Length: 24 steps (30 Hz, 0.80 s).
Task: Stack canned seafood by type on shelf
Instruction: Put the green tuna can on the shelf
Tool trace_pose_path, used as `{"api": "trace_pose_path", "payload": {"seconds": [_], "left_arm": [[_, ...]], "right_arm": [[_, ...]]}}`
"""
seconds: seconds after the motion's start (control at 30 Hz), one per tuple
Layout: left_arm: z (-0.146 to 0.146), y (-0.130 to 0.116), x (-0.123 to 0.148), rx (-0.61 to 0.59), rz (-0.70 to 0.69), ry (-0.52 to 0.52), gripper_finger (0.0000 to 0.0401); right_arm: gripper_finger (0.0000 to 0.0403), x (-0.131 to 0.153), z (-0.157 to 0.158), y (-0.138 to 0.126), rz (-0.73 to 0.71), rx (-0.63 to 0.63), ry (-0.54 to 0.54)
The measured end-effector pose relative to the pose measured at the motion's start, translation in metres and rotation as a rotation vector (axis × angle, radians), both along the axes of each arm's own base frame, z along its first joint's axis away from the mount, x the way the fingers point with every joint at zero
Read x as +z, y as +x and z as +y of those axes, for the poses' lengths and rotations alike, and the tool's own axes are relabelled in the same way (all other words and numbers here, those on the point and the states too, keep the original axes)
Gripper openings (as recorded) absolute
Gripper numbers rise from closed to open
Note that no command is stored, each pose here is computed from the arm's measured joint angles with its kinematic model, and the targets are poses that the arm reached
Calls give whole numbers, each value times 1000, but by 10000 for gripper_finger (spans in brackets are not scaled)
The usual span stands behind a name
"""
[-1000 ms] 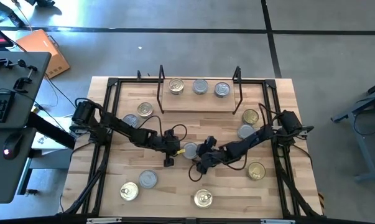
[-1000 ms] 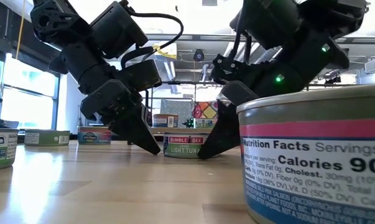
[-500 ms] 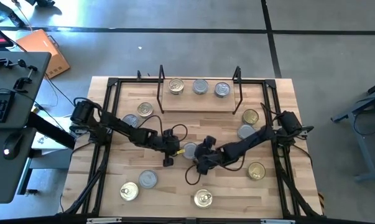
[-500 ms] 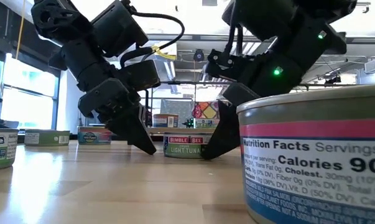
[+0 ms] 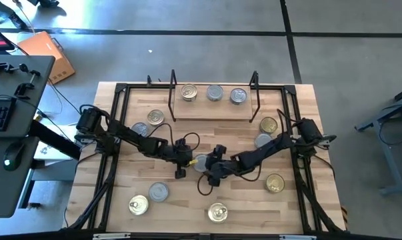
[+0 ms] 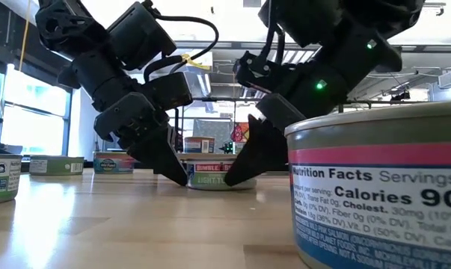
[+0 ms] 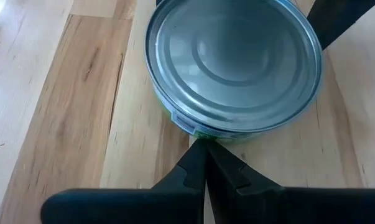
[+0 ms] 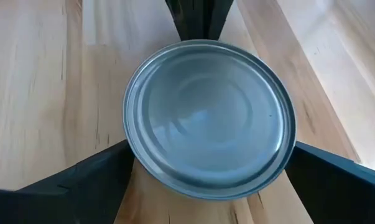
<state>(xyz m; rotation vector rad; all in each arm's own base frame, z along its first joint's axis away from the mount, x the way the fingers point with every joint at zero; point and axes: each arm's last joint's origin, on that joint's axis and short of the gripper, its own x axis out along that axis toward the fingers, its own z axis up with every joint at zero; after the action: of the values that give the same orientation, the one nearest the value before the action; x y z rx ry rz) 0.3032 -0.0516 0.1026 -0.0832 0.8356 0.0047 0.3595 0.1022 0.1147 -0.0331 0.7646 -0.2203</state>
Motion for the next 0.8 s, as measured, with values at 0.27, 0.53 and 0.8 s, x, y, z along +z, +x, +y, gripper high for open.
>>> {"api": "trace_pose_path", "payload": {"seconds": [0.27,0.53,0.8], "left_arm": [[0,0,0,7,-6,8,0],[1,-6,9,15,37,28,0],[1,-21,23,46,116,62,0]], "right_arm": [[386,0,-5,3,-21,-17,39],[322,-15,1,-11,-85,-119,87],[305,-16,18,-21,-81,-145,80]]}}
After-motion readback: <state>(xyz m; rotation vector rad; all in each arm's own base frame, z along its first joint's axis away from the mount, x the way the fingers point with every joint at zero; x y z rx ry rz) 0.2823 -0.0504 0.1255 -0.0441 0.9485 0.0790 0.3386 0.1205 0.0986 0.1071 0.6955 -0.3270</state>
